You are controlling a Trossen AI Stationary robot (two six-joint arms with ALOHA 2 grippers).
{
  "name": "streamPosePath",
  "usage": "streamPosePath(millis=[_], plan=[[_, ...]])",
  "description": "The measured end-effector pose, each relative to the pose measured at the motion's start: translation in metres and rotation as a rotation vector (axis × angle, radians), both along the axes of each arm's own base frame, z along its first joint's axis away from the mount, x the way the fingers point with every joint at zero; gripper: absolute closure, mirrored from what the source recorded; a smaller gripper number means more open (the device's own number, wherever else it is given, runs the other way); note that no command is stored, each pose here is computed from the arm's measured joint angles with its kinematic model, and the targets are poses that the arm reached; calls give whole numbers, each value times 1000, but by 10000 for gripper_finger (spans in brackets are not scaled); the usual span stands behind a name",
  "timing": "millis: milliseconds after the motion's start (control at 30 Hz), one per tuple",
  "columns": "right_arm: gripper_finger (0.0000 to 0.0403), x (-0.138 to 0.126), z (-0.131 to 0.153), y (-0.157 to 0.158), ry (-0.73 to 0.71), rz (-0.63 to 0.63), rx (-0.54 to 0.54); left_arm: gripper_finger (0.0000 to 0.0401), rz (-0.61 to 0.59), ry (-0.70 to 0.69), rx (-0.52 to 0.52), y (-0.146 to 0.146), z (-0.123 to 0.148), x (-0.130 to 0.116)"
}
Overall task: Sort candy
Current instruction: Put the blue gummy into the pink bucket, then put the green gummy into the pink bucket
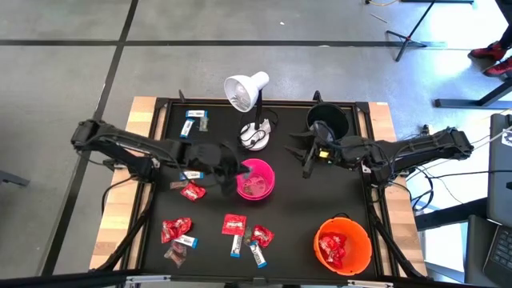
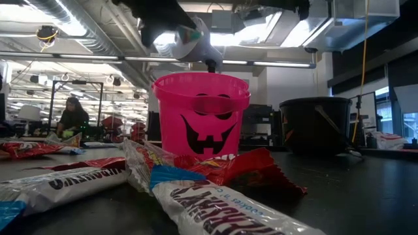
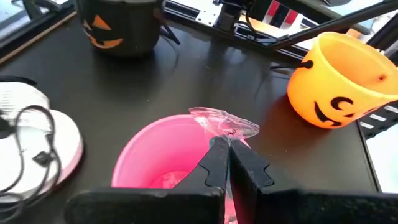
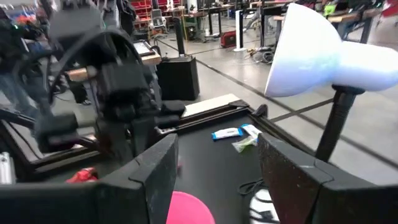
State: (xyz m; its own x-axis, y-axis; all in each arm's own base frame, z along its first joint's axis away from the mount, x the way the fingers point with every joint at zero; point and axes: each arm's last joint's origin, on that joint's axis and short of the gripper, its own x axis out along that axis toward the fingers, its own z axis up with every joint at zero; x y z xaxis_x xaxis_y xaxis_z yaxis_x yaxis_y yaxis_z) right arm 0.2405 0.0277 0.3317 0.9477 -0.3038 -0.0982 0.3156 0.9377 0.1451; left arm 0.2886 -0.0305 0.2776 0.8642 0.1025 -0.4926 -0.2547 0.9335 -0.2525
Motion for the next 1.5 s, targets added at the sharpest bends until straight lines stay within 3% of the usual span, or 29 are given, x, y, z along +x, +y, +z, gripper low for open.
streamPosePath(millis=[300,600,800,1000,1100,1333,1500], plan=[[187,1,0,3,-20,82,68,398,19,48,-5,0,-21,16],[187,1,1,2,-24,57,42,341,8,53,22,1,-21,16],[187,1,2,1,-22,42,15,316,25,81,176,4,-22,15],[187,1,-3,4,24,135,37,305,87,98,234,12,-22,14],[187,1,-3,5,30,163,53,304,99,155,267,14,-20,5],[187,1,-3,6,30,203,60,304,311,280,351,27,1,-42],[187,1,-3,6,31,204,53,304,348,281,365,37,10,-55]])
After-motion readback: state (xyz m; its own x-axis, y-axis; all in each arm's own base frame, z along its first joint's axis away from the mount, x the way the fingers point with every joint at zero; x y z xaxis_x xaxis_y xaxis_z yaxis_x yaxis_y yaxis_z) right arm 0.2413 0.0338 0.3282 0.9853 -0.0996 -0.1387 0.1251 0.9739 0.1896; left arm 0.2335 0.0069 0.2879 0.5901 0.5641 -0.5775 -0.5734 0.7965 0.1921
